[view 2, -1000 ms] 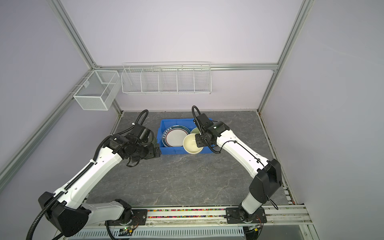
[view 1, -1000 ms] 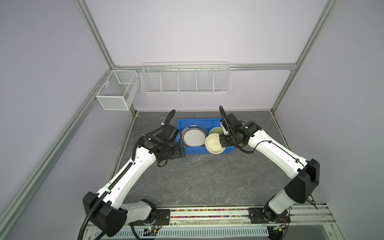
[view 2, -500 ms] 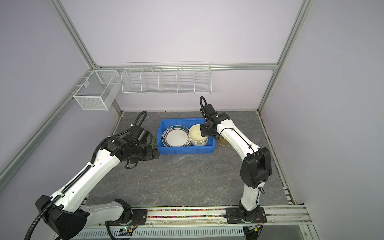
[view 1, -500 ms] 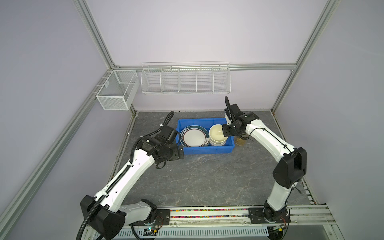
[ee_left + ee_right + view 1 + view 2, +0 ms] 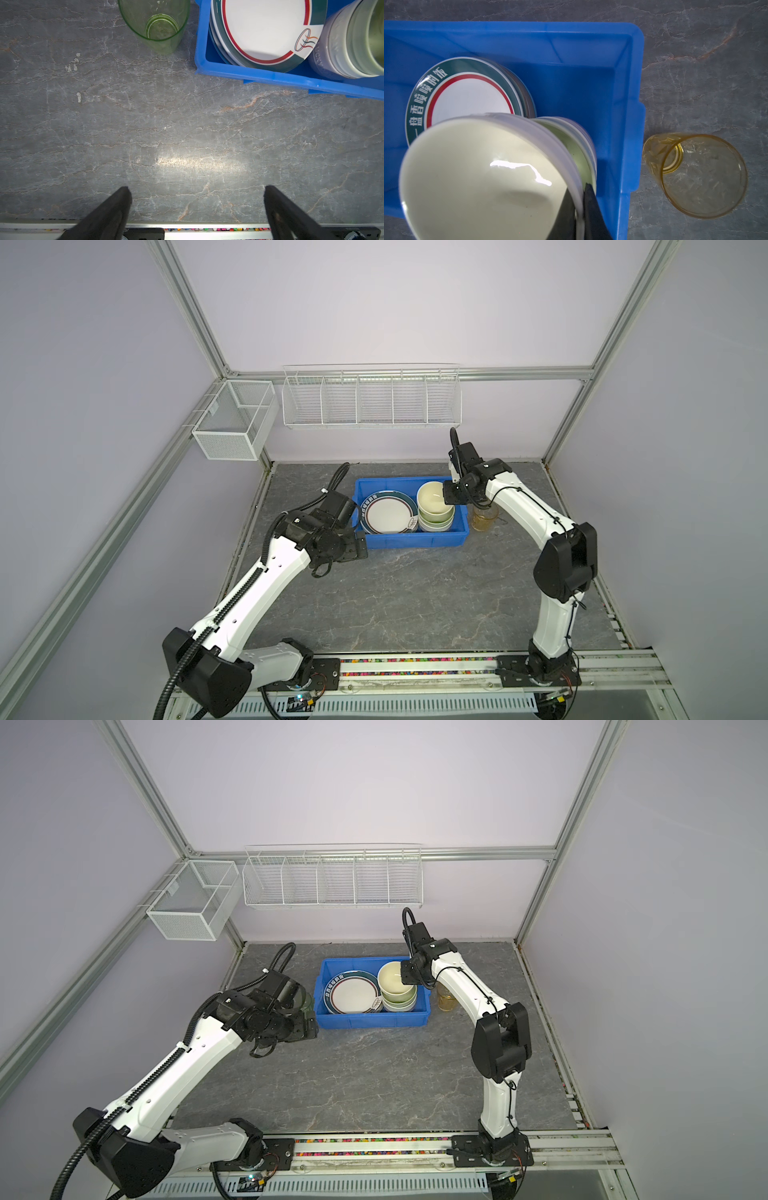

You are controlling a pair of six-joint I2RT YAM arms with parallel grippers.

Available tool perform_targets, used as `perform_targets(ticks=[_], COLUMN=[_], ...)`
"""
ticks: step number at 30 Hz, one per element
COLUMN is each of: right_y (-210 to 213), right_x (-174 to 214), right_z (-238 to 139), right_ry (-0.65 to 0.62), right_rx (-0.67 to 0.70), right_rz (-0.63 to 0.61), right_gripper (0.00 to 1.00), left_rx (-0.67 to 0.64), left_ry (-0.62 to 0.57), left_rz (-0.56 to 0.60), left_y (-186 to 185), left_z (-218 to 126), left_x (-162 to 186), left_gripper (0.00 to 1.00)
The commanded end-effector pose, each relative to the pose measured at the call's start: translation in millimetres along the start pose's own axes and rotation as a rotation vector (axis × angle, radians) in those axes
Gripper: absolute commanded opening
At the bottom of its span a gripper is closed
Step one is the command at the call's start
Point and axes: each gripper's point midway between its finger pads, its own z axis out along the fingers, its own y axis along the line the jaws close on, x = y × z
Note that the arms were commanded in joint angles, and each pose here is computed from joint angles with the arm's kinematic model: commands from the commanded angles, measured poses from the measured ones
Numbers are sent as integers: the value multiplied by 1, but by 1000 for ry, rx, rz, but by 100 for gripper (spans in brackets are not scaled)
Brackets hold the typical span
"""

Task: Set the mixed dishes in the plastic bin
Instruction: 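Lower the cream bowl onto the bowl stack in the bin with the right gripper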

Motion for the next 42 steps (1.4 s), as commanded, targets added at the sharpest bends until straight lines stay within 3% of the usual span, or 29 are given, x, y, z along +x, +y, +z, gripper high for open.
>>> perform_targets(ticks=[1,16,33,38,42], right_y=[3,-13,-12,-9,-7], right_x=[-16,-5,11,13,10], right_z=[-6,2,-8,-2,-1], right_ry=[-49,-20,49,63,50], right_rx=[-24,42,21,14,2], right_rz=[-2,-33,-59,-63,-57], right_gripper=[6,6,7,13,26], left_rx=[-29,-37,16,18,14], left_ry=[-1,22,52,47,40], left_rz=[5,-7,-21,-22,-23], left_y=[6,9,-3,-2,0], left_z=[-5,3,11,9,8], left_x=[-2,7,8,9,9], left_gripper=[99,99,99,99,99])
